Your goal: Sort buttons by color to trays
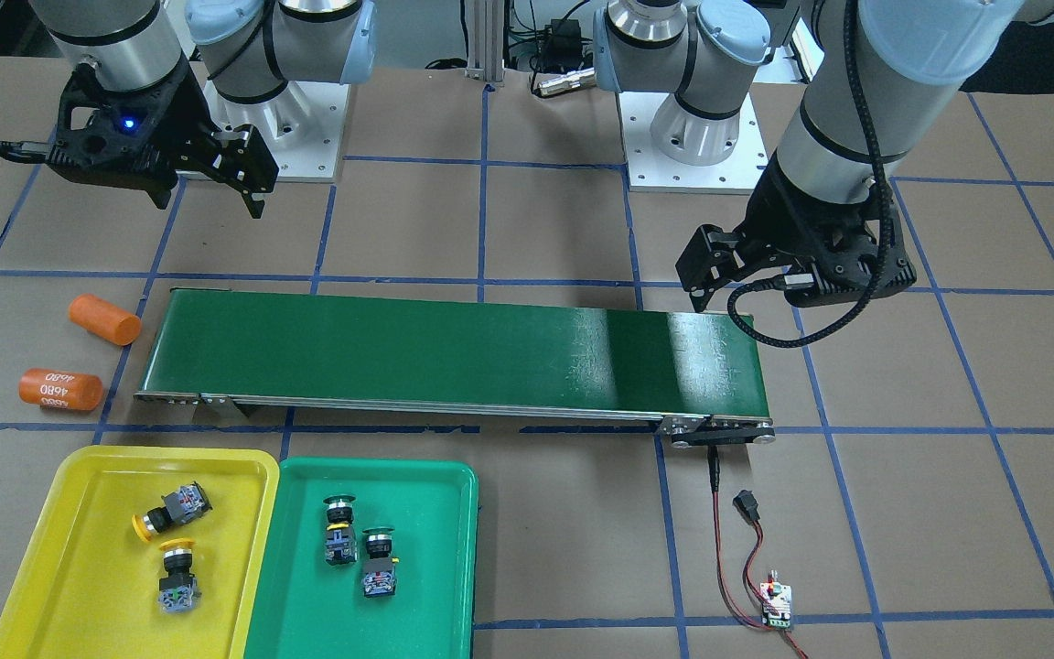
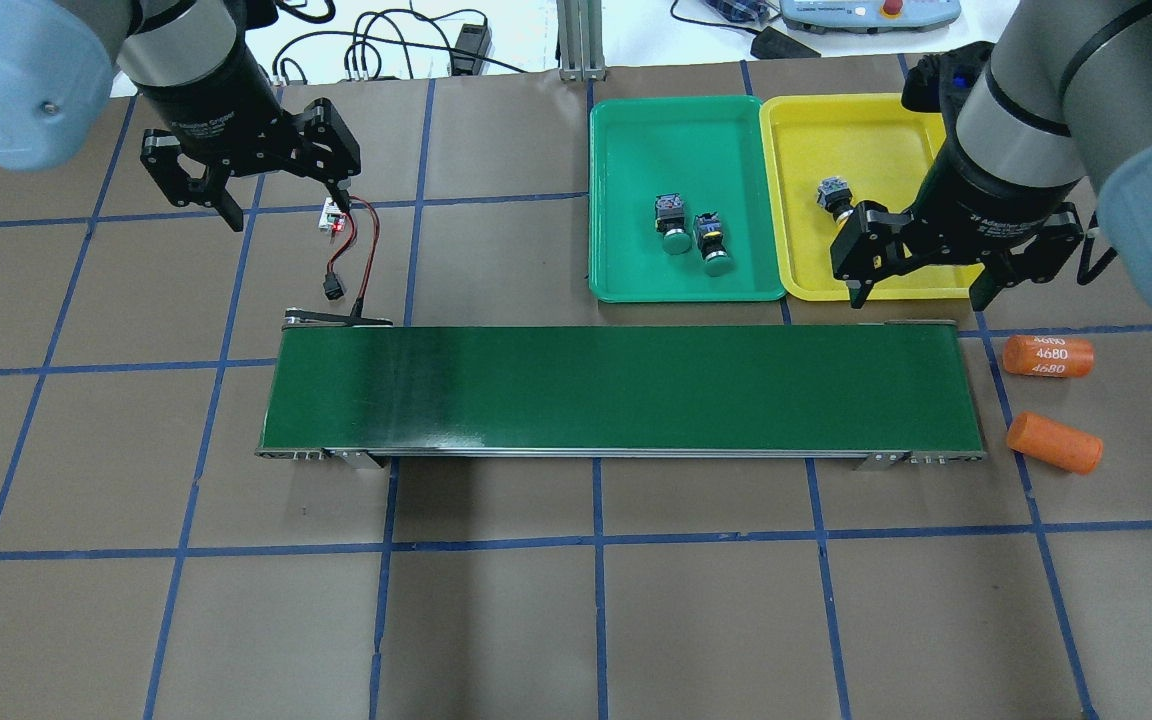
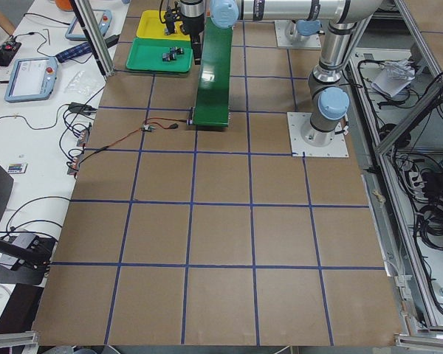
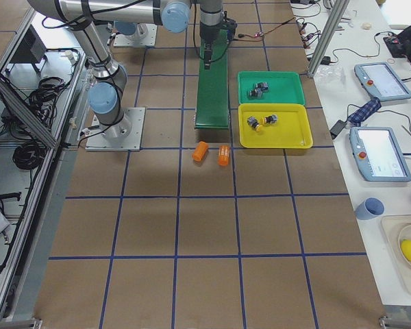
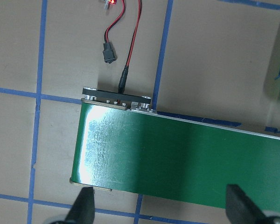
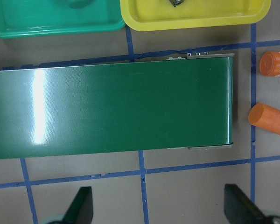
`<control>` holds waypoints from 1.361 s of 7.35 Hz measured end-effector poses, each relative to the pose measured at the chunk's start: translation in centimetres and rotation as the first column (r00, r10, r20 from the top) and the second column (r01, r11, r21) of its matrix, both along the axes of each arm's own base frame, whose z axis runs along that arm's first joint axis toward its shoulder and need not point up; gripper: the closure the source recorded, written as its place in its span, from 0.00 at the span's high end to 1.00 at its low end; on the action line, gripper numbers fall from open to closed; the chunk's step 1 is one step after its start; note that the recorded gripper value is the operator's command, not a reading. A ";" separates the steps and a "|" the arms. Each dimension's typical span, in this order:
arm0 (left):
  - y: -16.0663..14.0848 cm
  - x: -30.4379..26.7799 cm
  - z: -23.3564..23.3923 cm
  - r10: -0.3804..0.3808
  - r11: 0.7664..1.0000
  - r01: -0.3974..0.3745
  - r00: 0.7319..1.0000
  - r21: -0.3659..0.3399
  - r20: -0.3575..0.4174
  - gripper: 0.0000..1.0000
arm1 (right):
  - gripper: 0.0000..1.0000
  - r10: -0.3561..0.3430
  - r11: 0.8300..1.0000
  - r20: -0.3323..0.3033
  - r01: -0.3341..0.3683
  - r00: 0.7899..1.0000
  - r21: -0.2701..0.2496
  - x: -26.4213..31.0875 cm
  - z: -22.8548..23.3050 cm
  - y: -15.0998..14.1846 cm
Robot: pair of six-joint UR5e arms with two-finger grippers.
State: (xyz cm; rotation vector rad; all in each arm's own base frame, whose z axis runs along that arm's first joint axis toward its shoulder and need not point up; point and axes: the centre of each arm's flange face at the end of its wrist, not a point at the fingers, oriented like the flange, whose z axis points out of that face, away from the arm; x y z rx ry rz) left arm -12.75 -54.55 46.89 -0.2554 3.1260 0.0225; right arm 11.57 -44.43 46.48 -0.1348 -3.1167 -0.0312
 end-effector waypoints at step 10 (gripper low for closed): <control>0.1 -0.3 -0.6 -0.003 1.000 0.003 1.000 0.013 0.003 1.00 | 1.00 0.008 1.000 0.037 -0.007 0.999 -0.020 0.4 0.5 -0.2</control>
